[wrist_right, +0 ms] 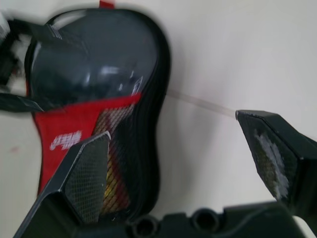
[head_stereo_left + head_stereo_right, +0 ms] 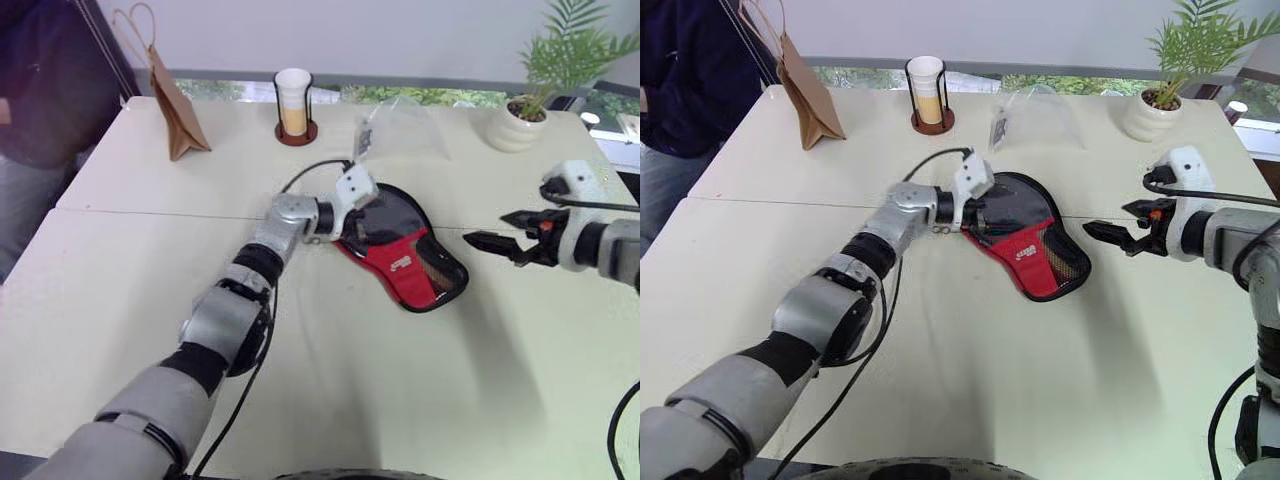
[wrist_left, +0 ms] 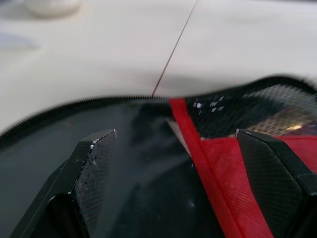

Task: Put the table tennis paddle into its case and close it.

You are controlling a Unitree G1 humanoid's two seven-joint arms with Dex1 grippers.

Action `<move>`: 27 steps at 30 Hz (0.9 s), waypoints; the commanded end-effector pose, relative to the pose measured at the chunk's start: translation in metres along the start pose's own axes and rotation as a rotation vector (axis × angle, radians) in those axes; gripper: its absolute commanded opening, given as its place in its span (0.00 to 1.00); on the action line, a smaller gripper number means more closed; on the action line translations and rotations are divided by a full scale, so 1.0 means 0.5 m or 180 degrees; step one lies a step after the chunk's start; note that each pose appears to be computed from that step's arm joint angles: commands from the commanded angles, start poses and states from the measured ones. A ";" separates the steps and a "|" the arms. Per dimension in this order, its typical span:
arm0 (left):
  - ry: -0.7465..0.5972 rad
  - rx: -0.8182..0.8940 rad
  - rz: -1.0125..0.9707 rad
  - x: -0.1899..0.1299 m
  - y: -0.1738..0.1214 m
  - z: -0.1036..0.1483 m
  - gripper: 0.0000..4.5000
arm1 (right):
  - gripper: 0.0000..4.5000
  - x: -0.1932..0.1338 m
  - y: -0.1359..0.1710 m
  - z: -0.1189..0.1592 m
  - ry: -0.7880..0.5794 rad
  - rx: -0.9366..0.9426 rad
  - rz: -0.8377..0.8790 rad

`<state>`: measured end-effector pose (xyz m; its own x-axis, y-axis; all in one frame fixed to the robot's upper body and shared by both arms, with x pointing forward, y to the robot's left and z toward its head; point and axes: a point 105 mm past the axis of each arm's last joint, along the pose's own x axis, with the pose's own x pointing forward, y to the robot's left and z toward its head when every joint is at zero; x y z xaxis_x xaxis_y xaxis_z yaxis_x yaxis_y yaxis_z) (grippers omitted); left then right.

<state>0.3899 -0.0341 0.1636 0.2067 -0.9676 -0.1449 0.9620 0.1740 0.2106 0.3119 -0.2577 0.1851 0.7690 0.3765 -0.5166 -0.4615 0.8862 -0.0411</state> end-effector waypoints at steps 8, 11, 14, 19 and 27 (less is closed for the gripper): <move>-0.0458 0.0241 -0.0356 -0.177 -0.057 0.122 0.89 | 0.99 0.092 0.000 -0.028 0.0142 0.0076 0.0714; -0.0295 0.0245 -0.0275 -0.209 -0.079 0.107 0.89 | 0.99 0.119 0.002 -0.031 0.0145 0.0201 0.0873; -0.0213 0.0191 -0.0158 -0.234 -0.091 0.099 0.89 | 0.99 0.143 0.004 -0.041 0.0204 0.0280 0.0986; -0.0137 0.0171 0.0074 -0.268 -0.097 0.101 0.89 | 0.94 0.170 0.013 -0.064 0.0342 0.0340 0.1145; -0.0102 0.0160 0.0287 -0.295 -0.095 0.107 0.89 | 0.16 0.182 0.043 -0.088 0.0474 0.0369 0.1361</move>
<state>0.3081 0.0875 0.2150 0.2732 -0.9542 -0.1221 0.9419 0.2395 0.2353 0.3575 -0.2218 0.1090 0.4822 0.6747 -0.5588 -0.6587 0.6998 0.2765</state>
